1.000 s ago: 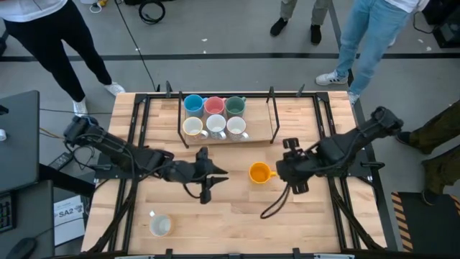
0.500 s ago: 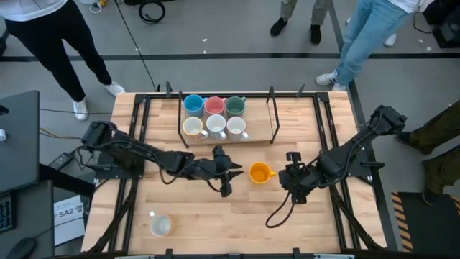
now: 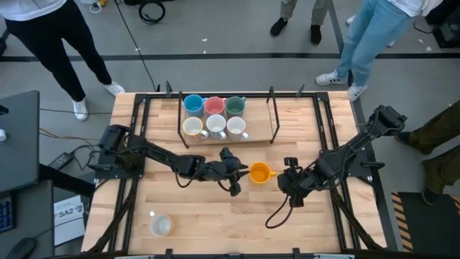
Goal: Place coffee mugs
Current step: Put the yellow mug on the shelf
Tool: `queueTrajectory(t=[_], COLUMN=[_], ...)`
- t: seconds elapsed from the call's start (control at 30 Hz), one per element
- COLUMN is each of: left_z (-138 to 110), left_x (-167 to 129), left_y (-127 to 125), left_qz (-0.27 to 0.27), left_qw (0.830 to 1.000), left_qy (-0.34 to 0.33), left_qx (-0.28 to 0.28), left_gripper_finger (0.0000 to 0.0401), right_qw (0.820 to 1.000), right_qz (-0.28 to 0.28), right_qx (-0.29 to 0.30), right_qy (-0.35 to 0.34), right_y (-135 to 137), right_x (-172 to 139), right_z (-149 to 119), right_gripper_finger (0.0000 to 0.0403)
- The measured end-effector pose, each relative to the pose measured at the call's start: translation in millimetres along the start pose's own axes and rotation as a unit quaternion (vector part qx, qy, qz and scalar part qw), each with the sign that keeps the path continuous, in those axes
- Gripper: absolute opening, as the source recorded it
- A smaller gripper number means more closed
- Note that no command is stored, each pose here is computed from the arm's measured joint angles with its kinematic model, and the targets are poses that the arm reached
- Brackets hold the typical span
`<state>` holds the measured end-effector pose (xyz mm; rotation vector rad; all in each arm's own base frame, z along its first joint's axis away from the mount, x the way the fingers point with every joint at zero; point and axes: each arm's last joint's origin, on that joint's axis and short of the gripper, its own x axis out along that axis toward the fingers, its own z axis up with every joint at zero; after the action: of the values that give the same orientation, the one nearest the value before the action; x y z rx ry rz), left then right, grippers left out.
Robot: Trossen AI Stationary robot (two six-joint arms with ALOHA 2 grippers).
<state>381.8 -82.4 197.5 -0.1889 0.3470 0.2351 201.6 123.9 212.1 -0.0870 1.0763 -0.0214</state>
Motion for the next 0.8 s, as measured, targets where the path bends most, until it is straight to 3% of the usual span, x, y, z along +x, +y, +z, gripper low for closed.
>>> queueTrajectory(t=[0.33, 0.63, 0.8], left_z=[-21.1, -25.6, -26.3], left_x=[17.1, 19.6, 19.6], left_y=[0.2, 1.0, -0.7], left_qz=[0.004, 0.007, -0.023], left_qw=[1.0, 1.0, 0.999], left_qy=[0.009, 0.017, 0.027], left_qx=[0.002, 0.005, 0.004], left_gripper_finger=[0.0096, 0.0096, 0.0096], right_qw=[1.0, 0.999, 0.998], right_qz=[0.001, -0.017, -0.029], right_qx=[0.013, 0.034, 0.047], right_qy=[-0.012, -0.003, -0.005], right_y=[-4.6, -18.3, -25.8], right_x=[18.3, 31.8, 34.4], right_z=[-10.5, -17.2, -14.6], right_gripper_finger=[0.0135, 0.0135, 0.0135])
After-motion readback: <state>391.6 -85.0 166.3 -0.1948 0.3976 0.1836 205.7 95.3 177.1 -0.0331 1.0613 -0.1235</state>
